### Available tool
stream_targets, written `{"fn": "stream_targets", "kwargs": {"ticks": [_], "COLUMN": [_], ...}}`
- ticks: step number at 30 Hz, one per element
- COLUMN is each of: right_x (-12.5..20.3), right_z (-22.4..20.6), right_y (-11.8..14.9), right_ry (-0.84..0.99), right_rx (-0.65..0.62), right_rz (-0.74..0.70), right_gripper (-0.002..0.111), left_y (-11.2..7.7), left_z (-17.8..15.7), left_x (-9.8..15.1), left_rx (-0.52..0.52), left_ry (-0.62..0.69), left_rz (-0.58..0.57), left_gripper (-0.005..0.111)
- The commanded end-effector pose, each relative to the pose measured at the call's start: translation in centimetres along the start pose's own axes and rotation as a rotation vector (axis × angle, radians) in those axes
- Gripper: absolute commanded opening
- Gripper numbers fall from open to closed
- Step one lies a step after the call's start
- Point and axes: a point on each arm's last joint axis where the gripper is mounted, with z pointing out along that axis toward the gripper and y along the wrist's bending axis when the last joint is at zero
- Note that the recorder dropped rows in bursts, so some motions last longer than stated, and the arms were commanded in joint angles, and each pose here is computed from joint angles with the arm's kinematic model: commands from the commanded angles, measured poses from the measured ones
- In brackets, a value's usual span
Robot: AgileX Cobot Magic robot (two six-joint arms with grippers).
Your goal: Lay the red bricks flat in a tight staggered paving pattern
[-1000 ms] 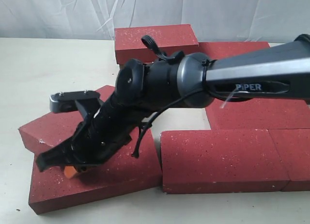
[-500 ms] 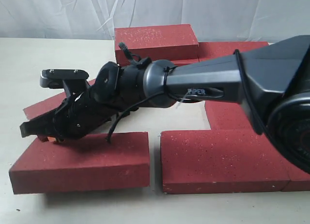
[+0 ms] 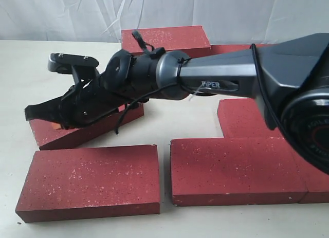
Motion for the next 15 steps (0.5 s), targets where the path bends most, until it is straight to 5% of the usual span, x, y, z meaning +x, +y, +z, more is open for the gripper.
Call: {"fn": "stream_targets", "kwargs": {"ticks": [1,9,15], "right_x": [-1.7,-4.9,-7.4], "right_z": [-1.2,-4.1,-6.6], "right_y": [-2.5,-4.6,-4.1], "right_ry": [-0.015,0.045,0.116], "right_rx": [0.018,0.008,0.205], "right_rz": [0.060,0.040,-0.078], "right_gripper": [-0.001,-0.001,-0.001], "left_y": [0.0,0.0,0.0], "left_z": [0.0,0.0,0.0], "left_x": [0.0,0.0,-0.1], "left_rx": [0.000,0.000,0.000], "left_ry": [-0.010,-0.010,-0.014], "left_rz": [-0.005,-0.005,-0.005], "left_gripper": [0.000,0.000,0.000]}}
